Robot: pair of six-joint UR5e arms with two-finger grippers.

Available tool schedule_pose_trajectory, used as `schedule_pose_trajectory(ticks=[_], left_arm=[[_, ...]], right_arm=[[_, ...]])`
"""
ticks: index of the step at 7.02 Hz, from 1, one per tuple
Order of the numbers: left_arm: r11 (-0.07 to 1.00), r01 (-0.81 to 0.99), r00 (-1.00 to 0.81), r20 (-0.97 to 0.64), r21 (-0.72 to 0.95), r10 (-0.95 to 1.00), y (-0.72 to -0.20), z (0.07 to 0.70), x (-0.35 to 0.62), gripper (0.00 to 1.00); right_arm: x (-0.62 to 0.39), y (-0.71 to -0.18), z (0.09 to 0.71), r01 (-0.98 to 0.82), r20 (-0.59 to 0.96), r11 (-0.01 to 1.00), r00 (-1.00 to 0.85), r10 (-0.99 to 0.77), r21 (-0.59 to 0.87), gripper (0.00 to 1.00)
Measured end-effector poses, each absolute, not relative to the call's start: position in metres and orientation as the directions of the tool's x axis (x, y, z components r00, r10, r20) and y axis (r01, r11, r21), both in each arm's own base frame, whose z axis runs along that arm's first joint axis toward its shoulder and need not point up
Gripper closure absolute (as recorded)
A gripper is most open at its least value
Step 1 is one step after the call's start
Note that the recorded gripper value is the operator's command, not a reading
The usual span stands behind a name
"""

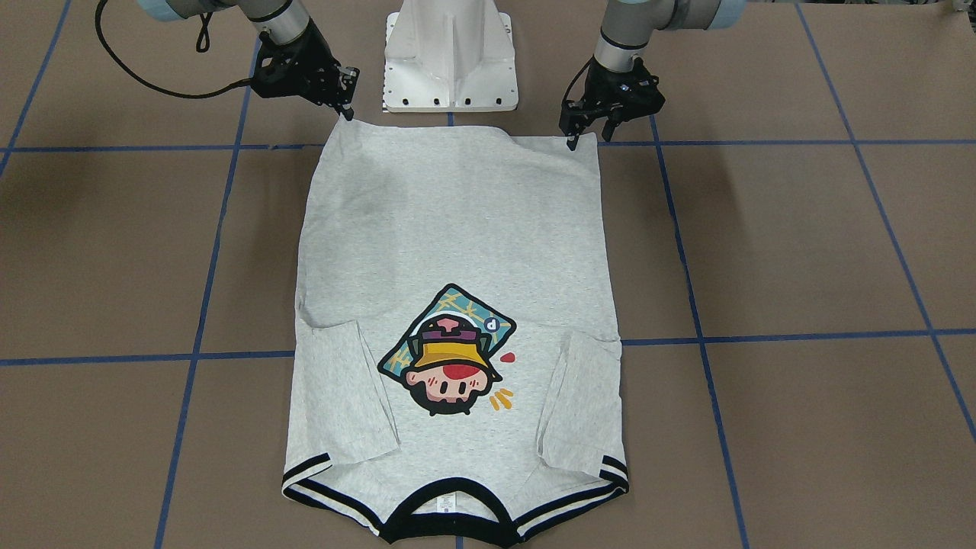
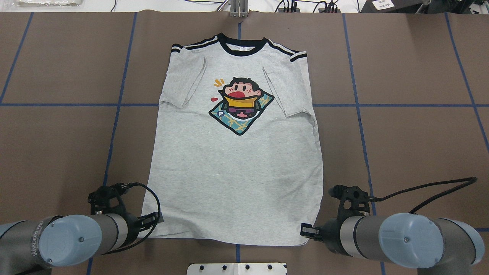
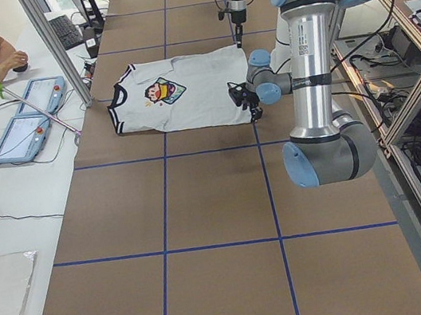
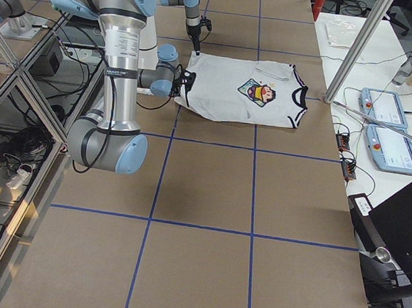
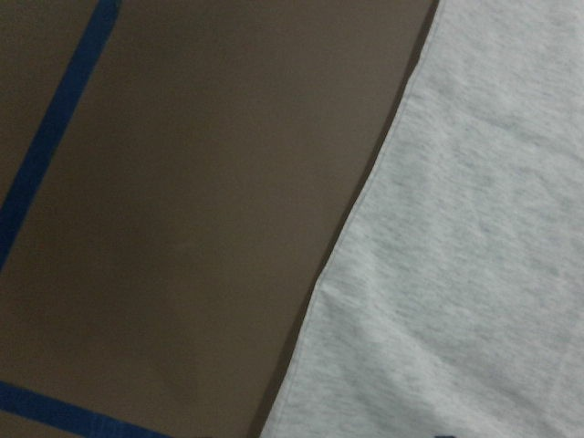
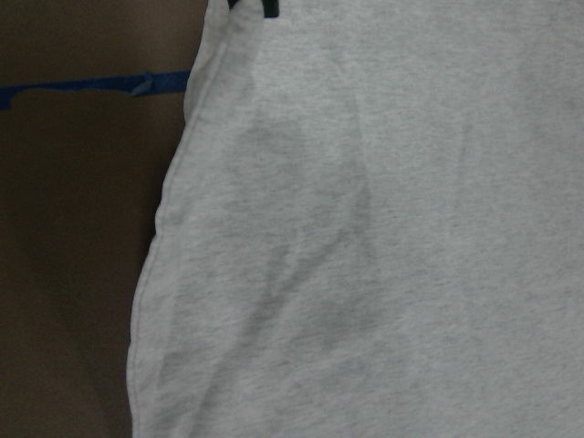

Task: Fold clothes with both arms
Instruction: 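Lower both grippers onto the hem corners and pinch the fabric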

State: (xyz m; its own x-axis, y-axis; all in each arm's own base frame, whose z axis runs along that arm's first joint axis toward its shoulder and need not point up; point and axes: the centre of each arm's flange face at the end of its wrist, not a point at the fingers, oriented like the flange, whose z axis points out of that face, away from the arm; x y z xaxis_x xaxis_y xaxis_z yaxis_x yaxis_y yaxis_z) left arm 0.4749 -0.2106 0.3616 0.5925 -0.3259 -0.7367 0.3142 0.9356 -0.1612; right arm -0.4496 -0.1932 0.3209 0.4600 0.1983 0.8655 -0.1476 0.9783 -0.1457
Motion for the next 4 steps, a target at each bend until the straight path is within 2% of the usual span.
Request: schedule_pose_trajectory(ticks=[2, 4], left_arm=[[0.939, 0.309, 0.615, -0.721, -0.152, -0.32, -0.2076, 0.3666, 0.4786, 0.32], [0.94, 0.305, 0.62, -0.718, -0.151, -0.316, -0.2057, 0.367, 0.4802, 0.48]], right_arm=[[-0.4494, -0.1934, 0.3206, -0.145, 0.866, 0.978, 0.46, 0.199, -0.148, 1.0], [-0.4494, -0.1939, 0.3201, -0.145, 0.866, 0.978, 0.459, 0.199, -0.148, 1.0]])
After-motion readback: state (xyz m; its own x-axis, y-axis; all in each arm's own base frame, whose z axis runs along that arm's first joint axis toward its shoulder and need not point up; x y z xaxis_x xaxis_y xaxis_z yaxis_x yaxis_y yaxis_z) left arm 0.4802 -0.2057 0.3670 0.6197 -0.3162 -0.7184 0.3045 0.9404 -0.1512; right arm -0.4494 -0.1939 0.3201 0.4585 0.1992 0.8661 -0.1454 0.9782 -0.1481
